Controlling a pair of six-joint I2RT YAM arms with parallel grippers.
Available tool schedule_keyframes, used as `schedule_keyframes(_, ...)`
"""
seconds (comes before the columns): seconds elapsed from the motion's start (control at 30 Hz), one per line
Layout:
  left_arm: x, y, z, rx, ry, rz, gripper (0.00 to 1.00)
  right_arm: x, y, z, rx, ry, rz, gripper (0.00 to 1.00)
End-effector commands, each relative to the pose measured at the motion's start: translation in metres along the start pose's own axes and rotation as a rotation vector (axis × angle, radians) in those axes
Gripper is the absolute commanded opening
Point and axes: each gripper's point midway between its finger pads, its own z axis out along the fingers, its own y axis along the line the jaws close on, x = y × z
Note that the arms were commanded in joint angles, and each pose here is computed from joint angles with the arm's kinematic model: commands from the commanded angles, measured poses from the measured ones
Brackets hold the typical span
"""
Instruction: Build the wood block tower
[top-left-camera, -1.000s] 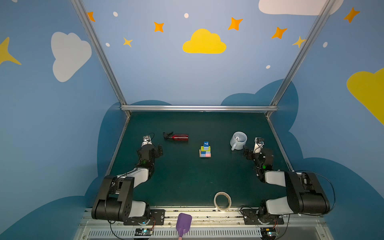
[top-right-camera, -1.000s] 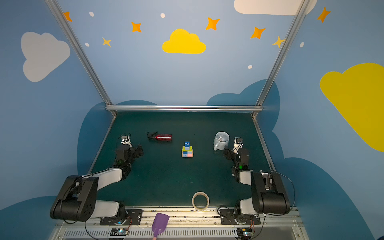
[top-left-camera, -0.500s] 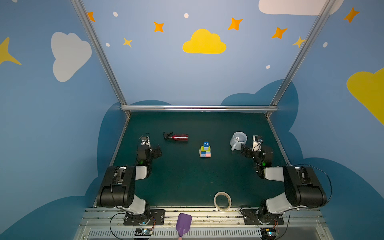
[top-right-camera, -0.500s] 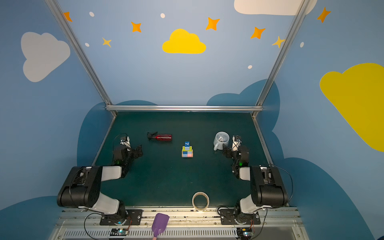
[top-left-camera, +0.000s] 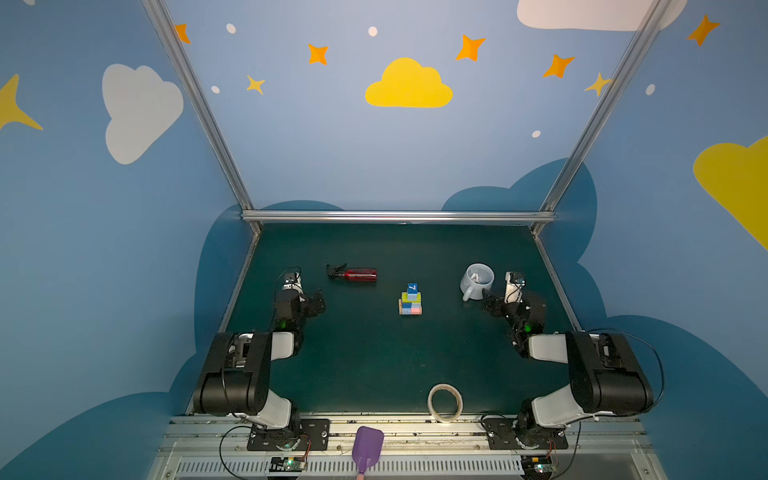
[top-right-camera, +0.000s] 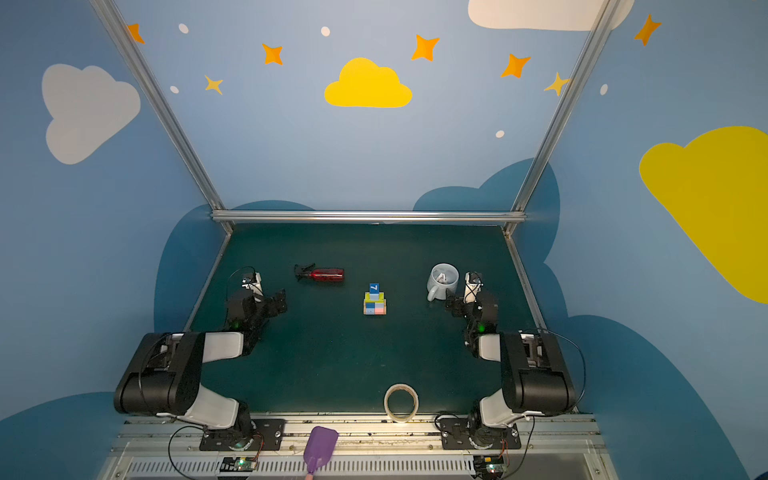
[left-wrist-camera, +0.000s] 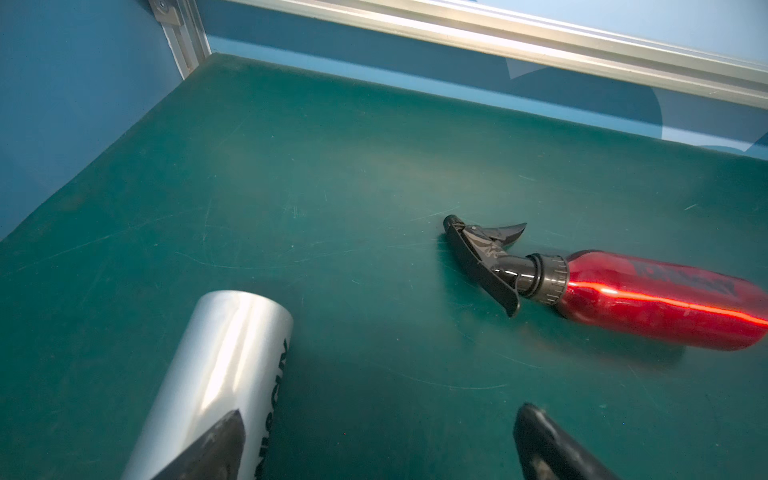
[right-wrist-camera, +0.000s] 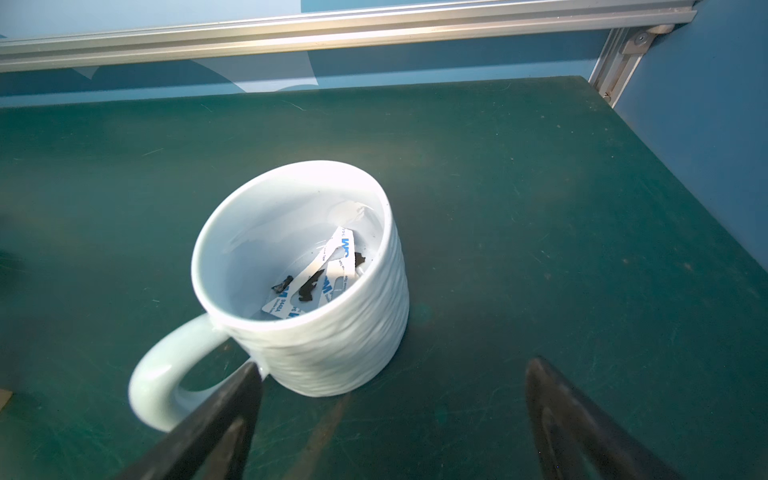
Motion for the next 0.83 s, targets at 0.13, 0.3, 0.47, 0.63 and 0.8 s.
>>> schedule_keyframes(0.13,-0.0099,-0.0019,0.002,0.009,-0.026,-0.01,1.0,-0.0032,-0.0004,0.0027,0.01,0.003,-0.011,0.96)
schedule_keyframes(0.3,-0.0097,-0.0019,0.0022,0.009,-0.026,-0.01,1.0,-0.0032,-0.0004,0.0027,0.01,0.003,-0.011,0.96)
schedule_keyframes(0.47,-0.0099,-0.0017,0.0023,0.009,-0.026,-0.011,1.0,-0.0033,-0.0001,0.0032,0.011,0.004,-0.012,0.96)
schedule_keyframes(0.63,-0.0097,-0.0017,0.0021,0.009,-0.026,-0.009,1.0,-0.0036,-0.0002,0.0039,0.011,0.005,-0.013,0.96)
schedule_keyframes(0.8,-0.0099,-0.0019,0.0021,0.009,-0.027,-0.01,1.0,-0.0034,0.0,0.0037,0.01,0.006,-0.013,0.96)
